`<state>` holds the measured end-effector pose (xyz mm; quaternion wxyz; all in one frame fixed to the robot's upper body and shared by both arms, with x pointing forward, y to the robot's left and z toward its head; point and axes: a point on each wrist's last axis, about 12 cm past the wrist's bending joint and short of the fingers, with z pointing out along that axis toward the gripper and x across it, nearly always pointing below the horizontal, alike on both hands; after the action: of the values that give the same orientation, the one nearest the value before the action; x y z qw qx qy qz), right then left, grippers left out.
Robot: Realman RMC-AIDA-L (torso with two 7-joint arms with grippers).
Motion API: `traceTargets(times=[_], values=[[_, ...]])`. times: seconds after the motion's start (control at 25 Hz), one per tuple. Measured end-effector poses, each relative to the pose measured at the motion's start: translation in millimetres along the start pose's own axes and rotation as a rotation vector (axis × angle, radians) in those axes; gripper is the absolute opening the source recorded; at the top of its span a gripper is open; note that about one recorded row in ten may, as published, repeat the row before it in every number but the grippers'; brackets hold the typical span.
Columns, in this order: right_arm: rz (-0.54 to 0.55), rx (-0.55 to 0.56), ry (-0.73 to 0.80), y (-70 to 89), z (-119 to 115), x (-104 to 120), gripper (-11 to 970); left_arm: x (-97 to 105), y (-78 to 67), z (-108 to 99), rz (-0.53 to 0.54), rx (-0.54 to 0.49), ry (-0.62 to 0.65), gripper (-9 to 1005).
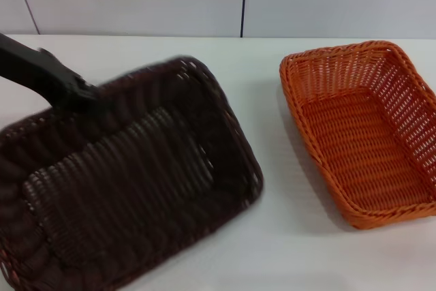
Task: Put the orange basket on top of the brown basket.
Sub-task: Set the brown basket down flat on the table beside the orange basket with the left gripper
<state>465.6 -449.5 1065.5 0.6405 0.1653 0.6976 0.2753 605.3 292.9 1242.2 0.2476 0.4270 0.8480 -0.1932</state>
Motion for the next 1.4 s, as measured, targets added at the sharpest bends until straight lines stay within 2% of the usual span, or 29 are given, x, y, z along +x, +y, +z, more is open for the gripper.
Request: traceTargets(times=[0.2, 0.32, 0.44, 0.48, 0.68, 1.0, 1.24, 1.4], values=[[0.001, -0.003, -0.001, 0.4, 0.0, 0.0, 659, -17.9, -10.6, 31.4, 0.123, 0.12, 0.021, 205], [0.009, -0.003, 0.002, 0.4, -0.3, 2.2, 659, -30.2, -21.8, 54.4, 0.209, 0.179, 0.025, 204], [0.016, 0.0, 0.003, 0.0, -1.3, 3.8, 659, -35.9, -27.6, 66.1, 0.241, 0.203, 0.027, 204], [0.016, 0.0, 0.003, 0.0, -1.4, 3.9, 659, -41.8, -33.3, 81.0, 0.271, 0.216, 0.031, 203], [0.02, 0.003, 0.005, -0.3, -2.9, 5.5, 659, -51.0, -44.5, 106.3, 0.32, 0.236, 0.041, 203], [0.027, 0.007, 0.007, -0.5, -4.2, 8.2, 659, -54.4, -52.1, 120.9, 0.365, 0.247, 0.061, 202], [0.029, 0.01, 0.006, -0.4, -2.8, 8.7, 659, -60.1, -49.1, 125.1, 0.363, 0.187, 0.039, 201], [0.031, 0.01, 0.006, -0.4, -2.6, 9.1, 659, -62.5, -50.9, 133.6, 0.367, 0.137, 0.068, 201]])
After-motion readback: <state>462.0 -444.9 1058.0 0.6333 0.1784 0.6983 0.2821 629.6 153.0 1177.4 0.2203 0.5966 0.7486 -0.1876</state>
